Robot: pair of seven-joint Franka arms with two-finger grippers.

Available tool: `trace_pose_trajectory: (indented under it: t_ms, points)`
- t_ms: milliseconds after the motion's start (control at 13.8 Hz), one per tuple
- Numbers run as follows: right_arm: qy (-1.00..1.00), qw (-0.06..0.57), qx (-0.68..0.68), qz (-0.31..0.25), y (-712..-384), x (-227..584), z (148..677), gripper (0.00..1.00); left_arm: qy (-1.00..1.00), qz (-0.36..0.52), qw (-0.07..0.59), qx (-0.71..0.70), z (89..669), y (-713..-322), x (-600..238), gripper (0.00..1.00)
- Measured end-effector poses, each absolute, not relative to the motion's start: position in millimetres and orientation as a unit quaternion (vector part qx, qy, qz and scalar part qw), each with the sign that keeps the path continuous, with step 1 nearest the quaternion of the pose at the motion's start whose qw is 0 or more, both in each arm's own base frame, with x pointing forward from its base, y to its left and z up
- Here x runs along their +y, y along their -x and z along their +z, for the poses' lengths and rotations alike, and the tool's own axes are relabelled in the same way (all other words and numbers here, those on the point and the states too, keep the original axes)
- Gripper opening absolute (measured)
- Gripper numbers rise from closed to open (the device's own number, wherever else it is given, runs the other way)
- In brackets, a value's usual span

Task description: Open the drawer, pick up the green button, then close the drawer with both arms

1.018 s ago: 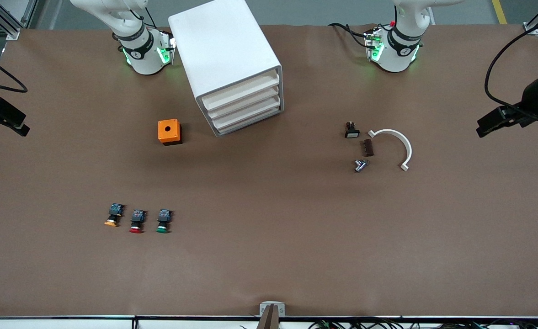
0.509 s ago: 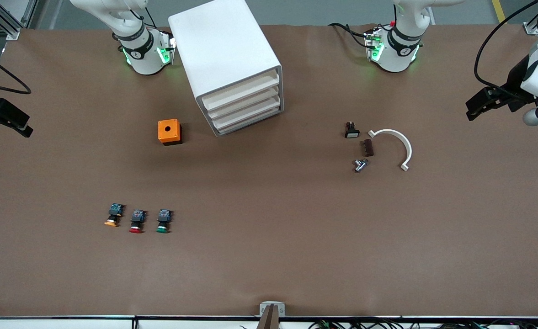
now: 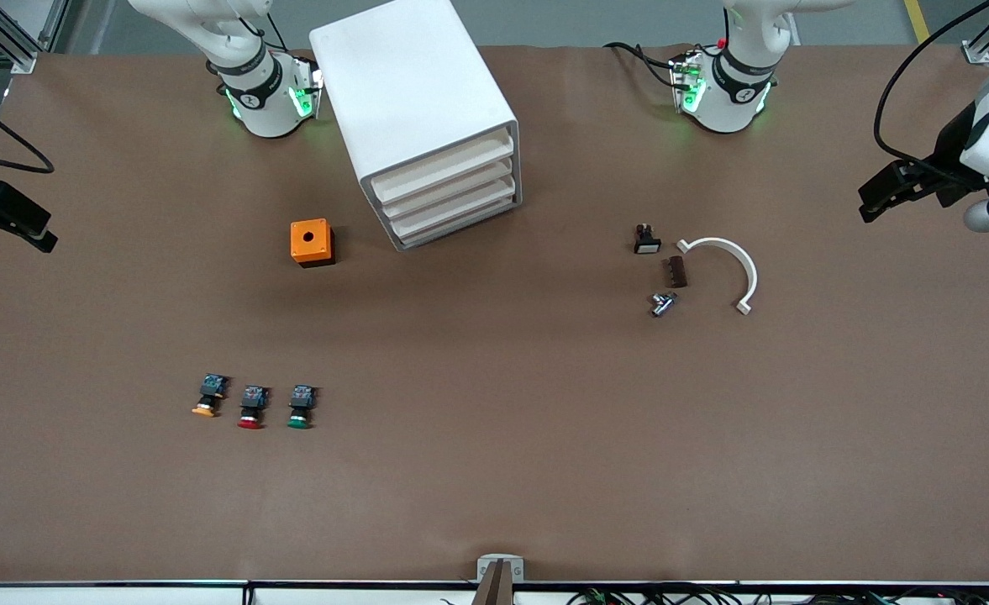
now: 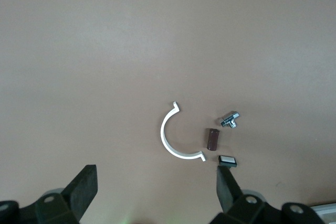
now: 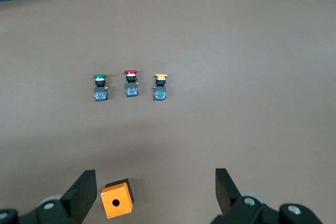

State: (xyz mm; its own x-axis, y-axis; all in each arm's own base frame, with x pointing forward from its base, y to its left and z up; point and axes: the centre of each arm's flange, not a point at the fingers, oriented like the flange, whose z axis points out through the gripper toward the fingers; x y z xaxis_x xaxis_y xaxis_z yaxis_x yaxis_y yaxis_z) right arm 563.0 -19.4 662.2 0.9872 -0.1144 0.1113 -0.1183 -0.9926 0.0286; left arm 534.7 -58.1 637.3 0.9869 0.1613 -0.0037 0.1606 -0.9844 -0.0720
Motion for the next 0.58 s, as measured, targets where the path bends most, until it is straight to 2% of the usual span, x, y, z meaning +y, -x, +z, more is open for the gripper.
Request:
trace_pose_trajectory:
  t_ms: [582]
  points:
    - [-0.997,0.003,-0.056,0.053,-562.5,-26.7,661.7,1.0,0.997,0.018,0.037,-0.058,636.0,-530.6,-61.4,1.0]
